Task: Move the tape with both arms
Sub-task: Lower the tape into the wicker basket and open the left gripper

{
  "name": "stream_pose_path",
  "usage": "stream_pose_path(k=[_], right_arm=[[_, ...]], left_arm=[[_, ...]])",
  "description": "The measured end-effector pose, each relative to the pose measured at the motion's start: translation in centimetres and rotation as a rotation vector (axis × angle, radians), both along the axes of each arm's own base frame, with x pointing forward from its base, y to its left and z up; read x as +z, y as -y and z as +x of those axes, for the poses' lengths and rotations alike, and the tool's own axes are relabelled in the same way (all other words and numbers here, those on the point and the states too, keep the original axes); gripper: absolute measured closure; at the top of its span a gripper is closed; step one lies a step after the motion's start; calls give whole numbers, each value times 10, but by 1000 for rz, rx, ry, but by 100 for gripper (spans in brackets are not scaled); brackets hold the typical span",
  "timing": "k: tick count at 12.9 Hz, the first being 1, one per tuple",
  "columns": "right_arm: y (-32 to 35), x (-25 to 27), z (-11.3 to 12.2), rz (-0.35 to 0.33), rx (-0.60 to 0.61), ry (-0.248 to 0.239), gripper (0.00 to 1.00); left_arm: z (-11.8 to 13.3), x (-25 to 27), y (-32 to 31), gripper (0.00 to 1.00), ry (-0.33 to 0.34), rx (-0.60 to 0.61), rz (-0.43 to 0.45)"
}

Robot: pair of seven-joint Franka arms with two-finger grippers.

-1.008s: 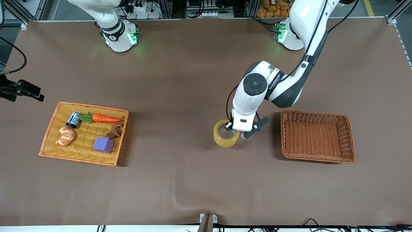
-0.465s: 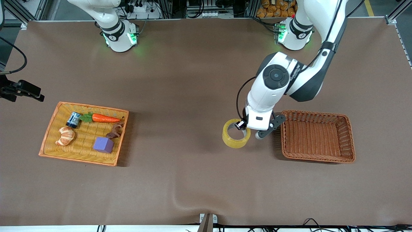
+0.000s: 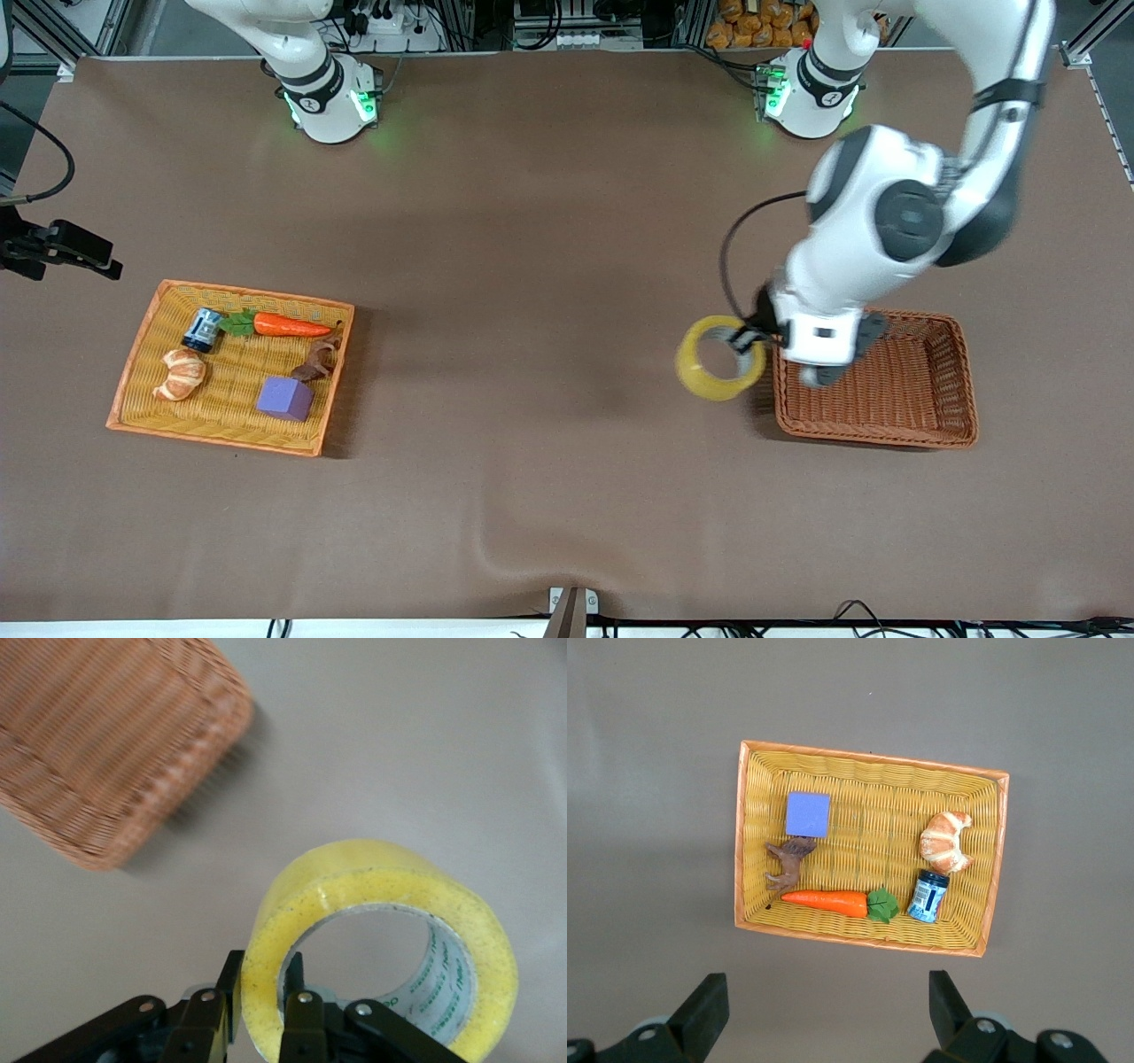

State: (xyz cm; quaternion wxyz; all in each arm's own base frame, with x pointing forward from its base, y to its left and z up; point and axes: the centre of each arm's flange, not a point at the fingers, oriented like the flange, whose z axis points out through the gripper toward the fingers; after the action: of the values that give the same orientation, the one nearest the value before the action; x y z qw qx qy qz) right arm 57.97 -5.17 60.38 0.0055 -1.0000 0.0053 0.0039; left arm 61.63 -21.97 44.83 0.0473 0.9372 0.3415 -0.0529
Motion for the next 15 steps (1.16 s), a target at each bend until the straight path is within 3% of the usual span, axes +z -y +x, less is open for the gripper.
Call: stream_pose_path(k=[4, 8, 12, 15], right_arm=[[0, 0, 0, 0, 0, 1, 0], [0, 0, 0, 0, 1, 1, 0], [-2, 0, 0, 1, 3, 1, 0], [-2, 0, 1, 1, 4, 1, 0]], left_arm=[[18, -8, -103, 78, -34, -27, 2], [19, -38, -184, 78, -65, -106, -18], [13, -98, -222, 78, -37, -173, -33], [8, -142, -234, 78, -15, -223, 9]])
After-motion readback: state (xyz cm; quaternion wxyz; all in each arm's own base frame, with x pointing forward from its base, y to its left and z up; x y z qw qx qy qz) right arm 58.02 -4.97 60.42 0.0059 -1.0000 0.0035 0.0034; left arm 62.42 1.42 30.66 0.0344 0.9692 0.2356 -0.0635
